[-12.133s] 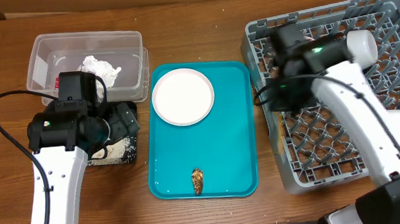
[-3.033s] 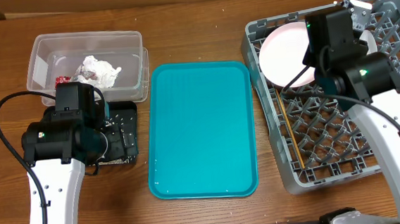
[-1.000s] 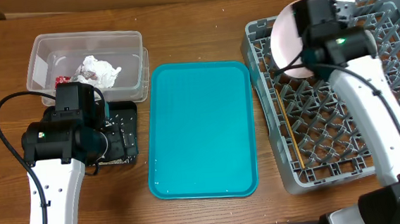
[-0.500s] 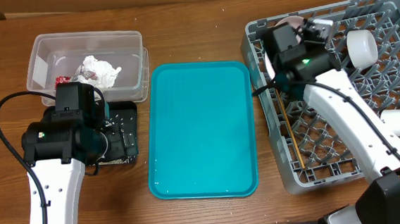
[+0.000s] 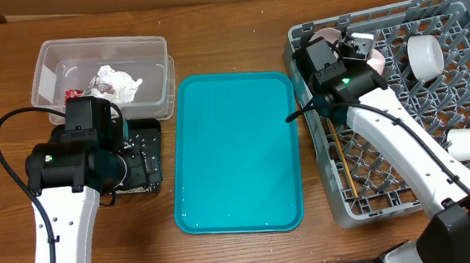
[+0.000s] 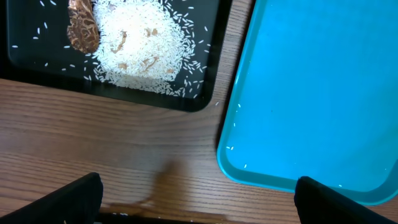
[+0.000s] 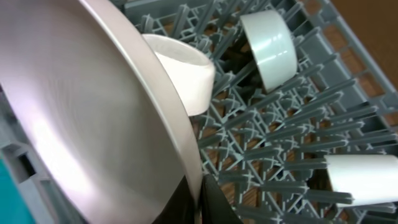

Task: Sort waste into correct bins and load items into the dishwasher
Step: 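Stand the white plate upright in the rack's left slots and release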

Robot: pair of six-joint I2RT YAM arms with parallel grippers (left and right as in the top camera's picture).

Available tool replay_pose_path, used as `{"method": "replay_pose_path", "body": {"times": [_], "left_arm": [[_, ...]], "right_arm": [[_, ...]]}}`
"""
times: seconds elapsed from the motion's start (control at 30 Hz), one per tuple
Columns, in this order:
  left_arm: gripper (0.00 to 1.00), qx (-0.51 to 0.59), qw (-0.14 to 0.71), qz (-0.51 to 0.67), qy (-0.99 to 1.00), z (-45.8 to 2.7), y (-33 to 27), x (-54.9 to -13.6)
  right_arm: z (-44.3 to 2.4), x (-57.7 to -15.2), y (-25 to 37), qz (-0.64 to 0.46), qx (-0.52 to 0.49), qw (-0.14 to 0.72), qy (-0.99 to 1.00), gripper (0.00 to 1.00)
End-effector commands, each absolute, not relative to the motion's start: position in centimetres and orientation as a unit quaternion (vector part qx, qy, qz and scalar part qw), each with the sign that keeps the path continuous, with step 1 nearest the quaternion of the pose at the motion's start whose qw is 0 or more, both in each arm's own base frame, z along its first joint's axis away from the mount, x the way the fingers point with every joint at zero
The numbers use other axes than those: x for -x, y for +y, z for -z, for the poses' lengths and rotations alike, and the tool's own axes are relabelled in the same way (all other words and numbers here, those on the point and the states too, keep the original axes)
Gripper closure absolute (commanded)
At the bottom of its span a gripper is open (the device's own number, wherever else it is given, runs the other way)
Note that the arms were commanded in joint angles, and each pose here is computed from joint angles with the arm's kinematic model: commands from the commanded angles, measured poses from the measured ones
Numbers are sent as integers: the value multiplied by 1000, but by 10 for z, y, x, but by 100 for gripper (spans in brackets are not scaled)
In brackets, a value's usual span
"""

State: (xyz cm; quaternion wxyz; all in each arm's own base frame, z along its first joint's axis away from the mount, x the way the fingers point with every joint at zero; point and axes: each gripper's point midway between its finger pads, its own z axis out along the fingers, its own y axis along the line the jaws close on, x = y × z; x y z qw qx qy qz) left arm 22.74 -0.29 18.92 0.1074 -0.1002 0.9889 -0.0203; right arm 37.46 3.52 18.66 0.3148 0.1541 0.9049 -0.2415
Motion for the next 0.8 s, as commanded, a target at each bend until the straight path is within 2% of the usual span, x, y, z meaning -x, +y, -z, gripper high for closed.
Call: {"method": "replay_pose_path", "body": {"times": [0.0, 0.43, 0.63, 0.7, 0.77], "left_arm": [[0, 103, 109, 20, 989, -189, -3, -228], [0, 103, 109, 20, 989, -189, -3, -228], [0, 103, 109, 20, 989, -189, -3, -228], [0, 103, 109, 20, 989, -189, -3, -228], [0, 103, 109, 20, 989, -189, -3, -228]], "right_arm": [[-168, -367, 70, 156, -135, 277, 938, 94], [-161, -356, 84, 111, -125, 242, 956, 64], [-207, -357, 84, 80, -137, 291, 944, 54], [-230, -357, 85, 63, -141, 316, 936, 46], [-250, -356, 84, 50, -142, 338, 929, 44]]}}
